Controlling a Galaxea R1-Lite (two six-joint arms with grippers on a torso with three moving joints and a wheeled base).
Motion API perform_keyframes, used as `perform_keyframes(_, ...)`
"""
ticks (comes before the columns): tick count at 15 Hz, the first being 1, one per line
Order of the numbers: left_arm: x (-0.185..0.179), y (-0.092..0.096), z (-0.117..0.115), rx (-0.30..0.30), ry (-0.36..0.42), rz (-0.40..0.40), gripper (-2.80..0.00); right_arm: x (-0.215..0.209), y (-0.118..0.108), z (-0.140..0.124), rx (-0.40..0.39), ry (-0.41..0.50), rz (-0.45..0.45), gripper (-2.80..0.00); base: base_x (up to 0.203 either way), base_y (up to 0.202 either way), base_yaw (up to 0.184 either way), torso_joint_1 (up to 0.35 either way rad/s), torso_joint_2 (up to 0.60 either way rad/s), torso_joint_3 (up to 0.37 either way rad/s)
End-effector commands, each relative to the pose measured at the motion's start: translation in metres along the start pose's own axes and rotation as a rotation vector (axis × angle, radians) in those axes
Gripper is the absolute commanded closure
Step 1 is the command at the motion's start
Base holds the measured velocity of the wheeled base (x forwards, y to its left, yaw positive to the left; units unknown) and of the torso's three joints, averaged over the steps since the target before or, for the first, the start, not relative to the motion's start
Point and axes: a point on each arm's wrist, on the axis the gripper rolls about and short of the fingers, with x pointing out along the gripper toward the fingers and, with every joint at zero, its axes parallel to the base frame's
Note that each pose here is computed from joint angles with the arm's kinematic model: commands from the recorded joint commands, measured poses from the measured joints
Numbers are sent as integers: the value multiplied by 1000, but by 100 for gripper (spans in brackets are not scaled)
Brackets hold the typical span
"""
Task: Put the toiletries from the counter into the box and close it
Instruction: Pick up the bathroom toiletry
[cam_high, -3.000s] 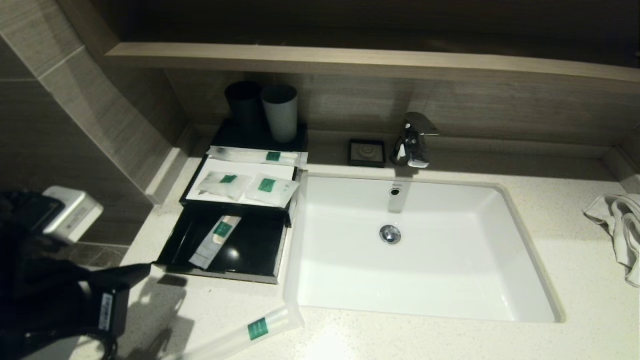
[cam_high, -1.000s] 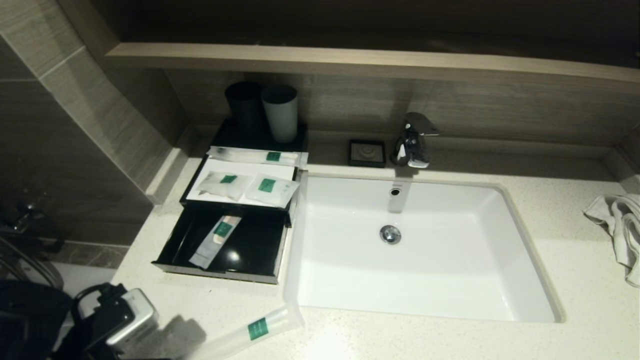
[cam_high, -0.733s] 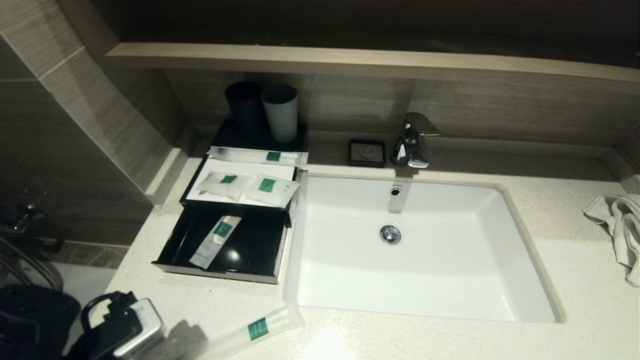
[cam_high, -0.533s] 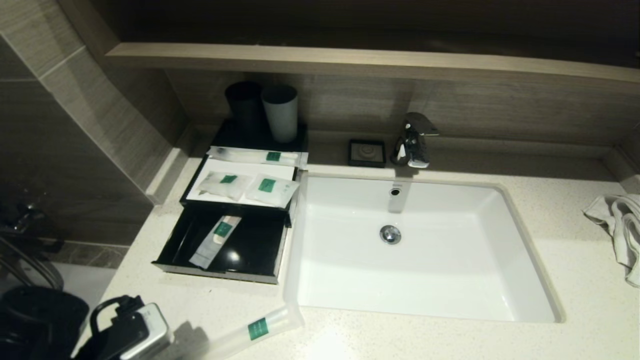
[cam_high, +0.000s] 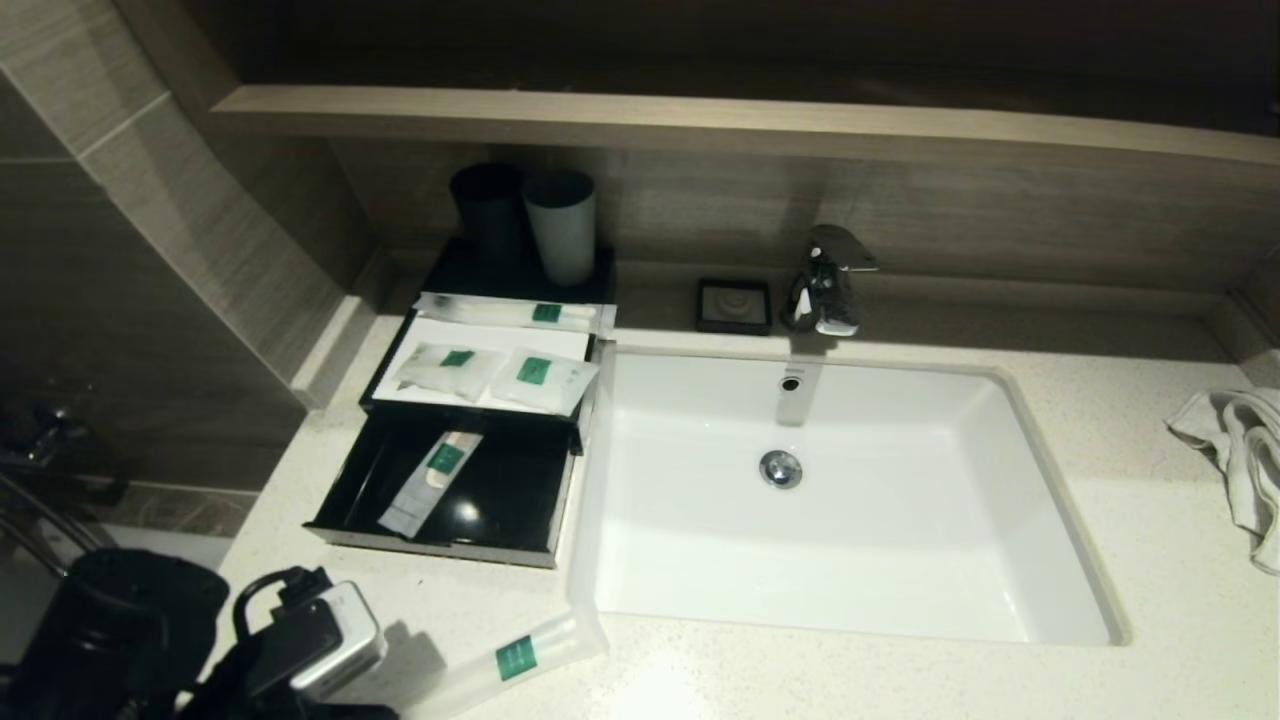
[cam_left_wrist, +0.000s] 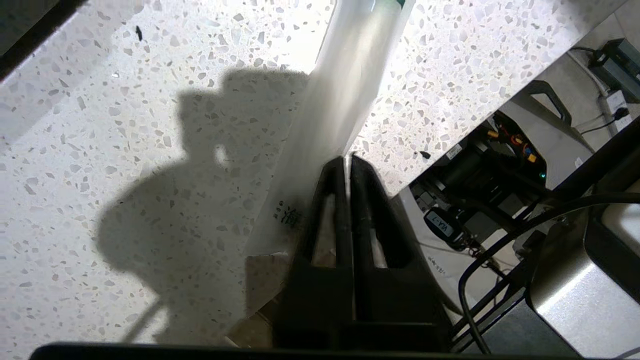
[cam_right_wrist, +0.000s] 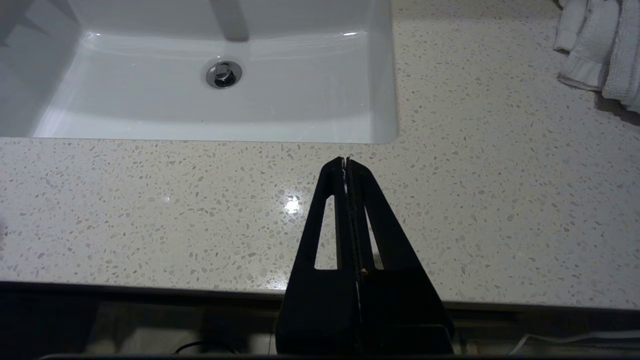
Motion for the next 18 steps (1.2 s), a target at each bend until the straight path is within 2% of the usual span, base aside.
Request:
perform_keyframes(1,3,1,0,18,12,-3,-280,0,0,0,0,2,0,0,0,0,0,0,0,0)
perform_keyframes(3,5,3,0,25,21,-5,-280,0,0,0,0,2,0,0,0,0,0,0,0,0)
perform_keyframes(7,6,10,-3,-12,21,24,-280,0,0,0,0,2,0,0,0,0,0,0,0,0)
perform_keyframes(11,9,14,-3,-24,11,-5,-280,0,0,0,0,2,0,0,0,0,0,0,0,0)
perform_keyframes(18,11,15,-14,22,23,12,-280,0,0,0,0,2,0,0,0,0,0,0,0,0)
